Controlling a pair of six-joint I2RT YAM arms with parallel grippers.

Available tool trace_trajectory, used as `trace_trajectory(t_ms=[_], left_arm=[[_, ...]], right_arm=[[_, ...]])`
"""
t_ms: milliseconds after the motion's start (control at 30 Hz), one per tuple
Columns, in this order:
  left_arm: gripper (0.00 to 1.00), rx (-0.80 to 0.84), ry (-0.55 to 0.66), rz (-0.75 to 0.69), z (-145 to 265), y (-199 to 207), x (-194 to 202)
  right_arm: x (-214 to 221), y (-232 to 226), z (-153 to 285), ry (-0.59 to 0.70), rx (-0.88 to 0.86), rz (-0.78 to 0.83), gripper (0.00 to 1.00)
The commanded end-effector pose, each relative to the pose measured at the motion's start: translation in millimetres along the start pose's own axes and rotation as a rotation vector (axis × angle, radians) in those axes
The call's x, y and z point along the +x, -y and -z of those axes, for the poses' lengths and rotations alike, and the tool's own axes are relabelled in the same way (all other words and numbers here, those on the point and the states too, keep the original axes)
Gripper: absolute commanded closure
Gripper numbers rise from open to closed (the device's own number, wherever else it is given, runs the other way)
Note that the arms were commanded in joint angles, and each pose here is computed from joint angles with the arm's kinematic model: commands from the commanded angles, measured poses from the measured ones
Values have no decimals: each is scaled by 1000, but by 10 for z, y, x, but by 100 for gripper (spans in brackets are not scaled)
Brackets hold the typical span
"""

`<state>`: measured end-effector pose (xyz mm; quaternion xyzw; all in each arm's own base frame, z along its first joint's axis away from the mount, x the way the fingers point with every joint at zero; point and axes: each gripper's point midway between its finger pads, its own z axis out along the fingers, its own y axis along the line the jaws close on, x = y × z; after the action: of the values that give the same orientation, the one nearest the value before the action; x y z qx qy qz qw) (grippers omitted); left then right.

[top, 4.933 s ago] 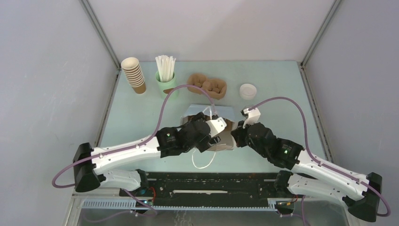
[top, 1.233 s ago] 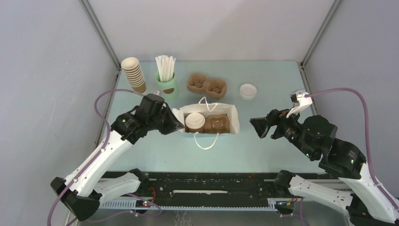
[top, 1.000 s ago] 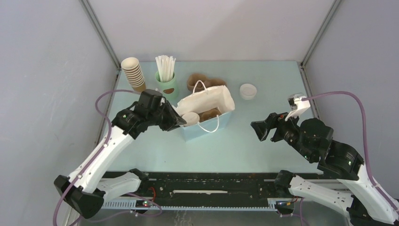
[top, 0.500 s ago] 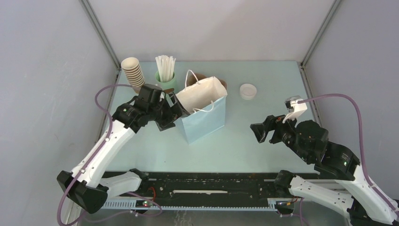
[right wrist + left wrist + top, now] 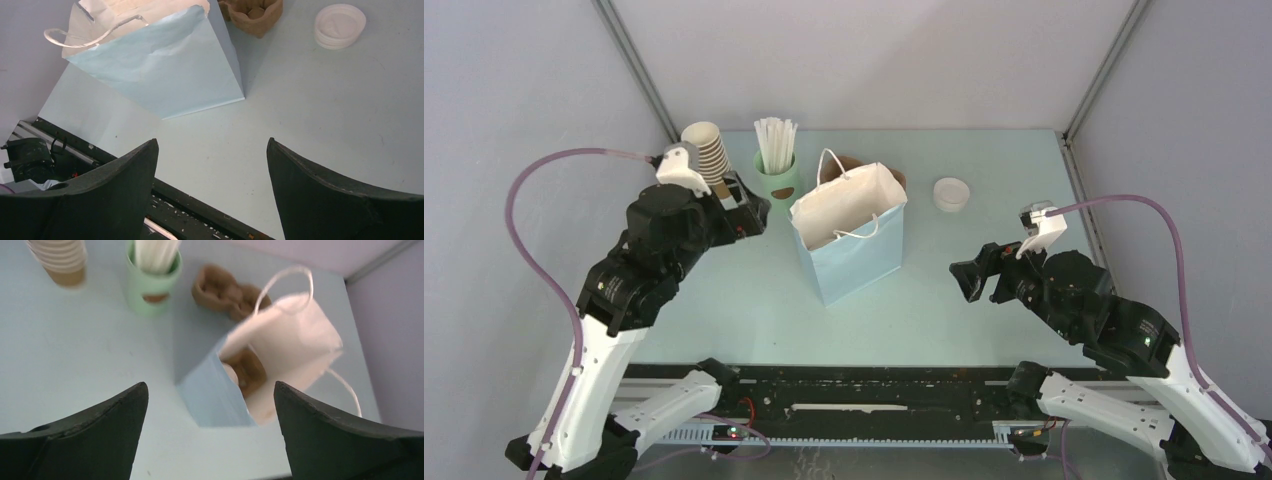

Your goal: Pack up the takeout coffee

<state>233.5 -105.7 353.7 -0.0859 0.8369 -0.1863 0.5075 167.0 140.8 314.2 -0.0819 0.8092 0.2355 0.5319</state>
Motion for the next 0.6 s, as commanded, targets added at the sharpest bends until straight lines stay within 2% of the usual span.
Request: trace_trajectory(t_ms=[0, 167, 333, 467, 567], left_arm=[[0, -116, 260, -193, -153, -90, -729], [0, -145, 305, -264, -750, 22, -1115], [3, -112, 264, -288, -1462, 124, -1351], [10, -98, 192, -314, -2018, 121, -1428], [21, -115, 129, -296, -2391, 17, -1379]], right_arm=[[-15, 2, -77, -2, 13, 25, 12], [30, 10, -93, -26, 23, 8, 12], [65, 49, -86, -37, 48, -29, 12], [68, 72, -80, -36, 64, -47, 11], [67, 74, -78, -34, 66, -62, 11]])
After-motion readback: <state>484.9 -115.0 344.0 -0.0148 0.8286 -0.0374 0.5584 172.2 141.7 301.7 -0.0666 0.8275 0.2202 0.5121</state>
